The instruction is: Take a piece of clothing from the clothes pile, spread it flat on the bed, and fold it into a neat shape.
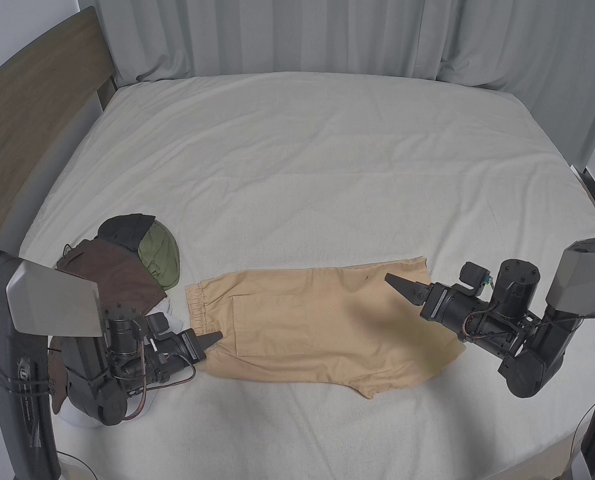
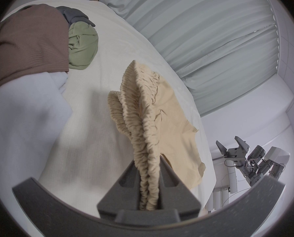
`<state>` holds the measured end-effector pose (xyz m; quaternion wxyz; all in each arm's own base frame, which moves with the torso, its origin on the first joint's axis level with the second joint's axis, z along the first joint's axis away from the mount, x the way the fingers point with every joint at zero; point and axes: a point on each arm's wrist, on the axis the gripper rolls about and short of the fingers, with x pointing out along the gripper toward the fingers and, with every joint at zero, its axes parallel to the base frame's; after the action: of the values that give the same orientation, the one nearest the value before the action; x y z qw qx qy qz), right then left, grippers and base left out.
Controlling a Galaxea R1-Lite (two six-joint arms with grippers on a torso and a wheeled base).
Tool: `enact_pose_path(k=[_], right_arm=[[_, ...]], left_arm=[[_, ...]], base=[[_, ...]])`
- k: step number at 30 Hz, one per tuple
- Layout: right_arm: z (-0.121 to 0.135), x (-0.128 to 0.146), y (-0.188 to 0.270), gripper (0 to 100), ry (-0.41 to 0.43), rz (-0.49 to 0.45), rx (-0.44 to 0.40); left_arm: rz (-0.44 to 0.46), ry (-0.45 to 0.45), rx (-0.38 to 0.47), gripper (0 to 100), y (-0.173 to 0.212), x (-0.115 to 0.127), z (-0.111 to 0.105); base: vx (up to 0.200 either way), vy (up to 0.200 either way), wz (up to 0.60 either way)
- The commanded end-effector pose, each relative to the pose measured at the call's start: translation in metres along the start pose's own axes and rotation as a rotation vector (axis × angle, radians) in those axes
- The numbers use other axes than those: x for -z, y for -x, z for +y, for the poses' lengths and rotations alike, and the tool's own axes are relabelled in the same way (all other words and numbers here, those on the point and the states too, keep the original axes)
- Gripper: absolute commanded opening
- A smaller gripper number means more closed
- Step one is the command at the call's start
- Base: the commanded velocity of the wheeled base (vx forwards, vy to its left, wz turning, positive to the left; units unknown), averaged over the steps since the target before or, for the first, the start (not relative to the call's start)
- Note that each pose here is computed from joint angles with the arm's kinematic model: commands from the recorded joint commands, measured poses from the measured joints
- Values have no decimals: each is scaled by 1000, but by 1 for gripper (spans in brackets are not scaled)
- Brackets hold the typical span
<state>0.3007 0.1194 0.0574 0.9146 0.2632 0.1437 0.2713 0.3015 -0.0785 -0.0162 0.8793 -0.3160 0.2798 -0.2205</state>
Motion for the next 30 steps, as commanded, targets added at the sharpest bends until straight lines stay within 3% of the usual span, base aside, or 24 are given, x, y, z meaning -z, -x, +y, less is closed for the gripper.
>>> enact_pose_path(k=[1, 30], right_arm=[[1, 1, 0, 100, 0, 4, -3], [5, 3, -1, 100, 2, 11, -13]], left_arm=[[-12, 1, 2, 0, 13, -5, -4], [-26, 18, -22, 0, 54, -15, 2]], base=[[0, 0, 0], [0, 0, 0]])
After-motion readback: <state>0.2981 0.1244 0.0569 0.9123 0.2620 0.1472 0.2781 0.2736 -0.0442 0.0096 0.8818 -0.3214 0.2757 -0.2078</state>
